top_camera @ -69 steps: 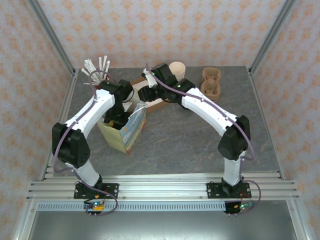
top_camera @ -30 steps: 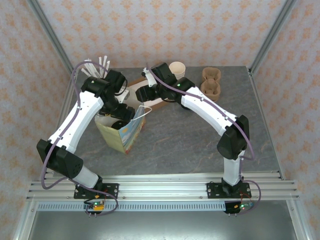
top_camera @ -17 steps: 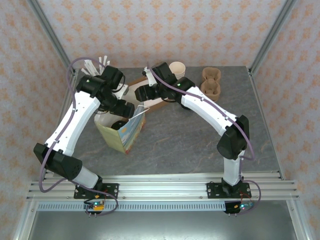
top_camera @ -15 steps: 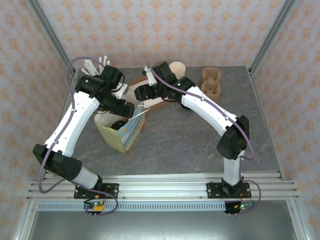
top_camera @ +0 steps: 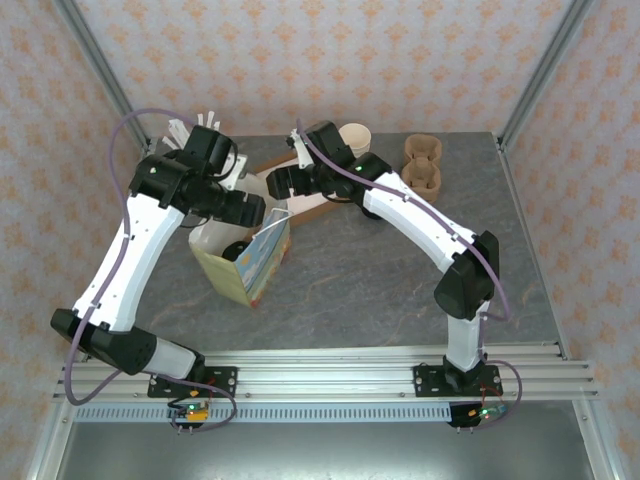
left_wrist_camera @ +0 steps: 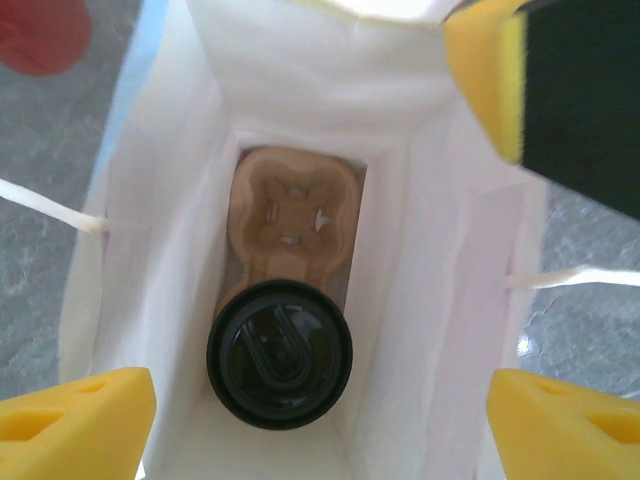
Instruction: Pack the takeout coffee
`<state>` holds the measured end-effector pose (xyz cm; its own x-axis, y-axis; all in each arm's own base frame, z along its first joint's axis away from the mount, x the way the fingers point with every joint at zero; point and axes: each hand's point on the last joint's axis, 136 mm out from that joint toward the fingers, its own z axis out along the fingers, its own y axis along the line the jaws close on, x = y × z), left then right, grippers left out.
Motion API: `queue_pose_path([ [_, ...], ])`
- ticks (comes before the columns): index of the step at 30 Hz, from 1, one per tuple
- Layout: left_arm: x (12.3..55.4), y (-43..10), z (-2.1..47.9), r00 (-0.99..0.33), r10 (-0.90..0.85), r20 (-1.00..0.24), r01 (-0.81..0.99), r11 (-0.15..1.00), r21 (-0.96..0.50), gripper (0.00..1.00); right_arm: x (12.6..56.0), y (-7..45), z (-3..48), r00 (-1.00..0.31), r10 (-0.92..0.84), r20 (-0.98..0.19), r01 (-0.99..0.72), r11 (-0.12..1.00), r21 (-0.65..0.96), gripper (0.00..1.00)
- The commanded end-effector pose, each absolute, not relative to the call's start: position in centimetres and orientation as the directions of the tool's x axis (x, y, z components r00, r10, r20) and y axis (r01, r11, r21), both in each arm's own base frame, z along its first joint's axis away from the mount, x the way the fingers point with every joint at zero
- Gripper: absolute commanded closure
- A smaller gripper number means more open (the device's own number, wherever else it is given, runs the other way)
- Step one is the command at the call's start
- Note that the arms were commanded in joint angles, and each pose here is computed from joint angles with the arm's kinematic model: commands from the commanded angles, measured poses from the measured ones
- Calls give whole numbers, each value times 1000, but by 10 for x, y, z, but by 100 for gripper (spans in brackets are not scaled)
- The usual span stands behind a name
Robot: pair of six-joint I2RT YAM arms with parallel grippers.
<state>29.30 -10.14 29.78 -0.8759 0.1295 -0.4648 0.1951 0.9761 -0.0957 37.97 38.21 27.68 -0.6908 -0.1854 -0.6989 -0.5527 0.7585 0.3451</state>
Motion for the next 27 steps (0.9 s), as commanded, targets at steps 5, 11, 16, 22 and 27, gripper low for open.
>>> queue_pose_path([
  [5, 309, -92, 356, -751, 40, -659, 139, 985, -98, 17, 392, 371, 350, -586, -22, -810, -509, 788, 347, 12],
  [11, 317, -58, 405, -550, -97, -829, -40, 995, -89, 18, 402, 347, 402, -453, 101, -886, -455, 828, 327, 11],
  [16, 336, -2, 394, -515, -256, -818, -281, 952, -121, 20, 394, 318, 417, -378, 126, -917, -435, 850, 296, 10],
  [22, 376, 62, 350, -486, -495, -720, -461, 845, -270, 27, 380, 290, 388, -401, 107, -910, -390, 878, 276, 10],
  [27, 408, 112, 303, -465, -630, -622, -578, 748, -325, 27, 364, 277, 374, -410, 61, -910, -403, 883, 240, 10],
])
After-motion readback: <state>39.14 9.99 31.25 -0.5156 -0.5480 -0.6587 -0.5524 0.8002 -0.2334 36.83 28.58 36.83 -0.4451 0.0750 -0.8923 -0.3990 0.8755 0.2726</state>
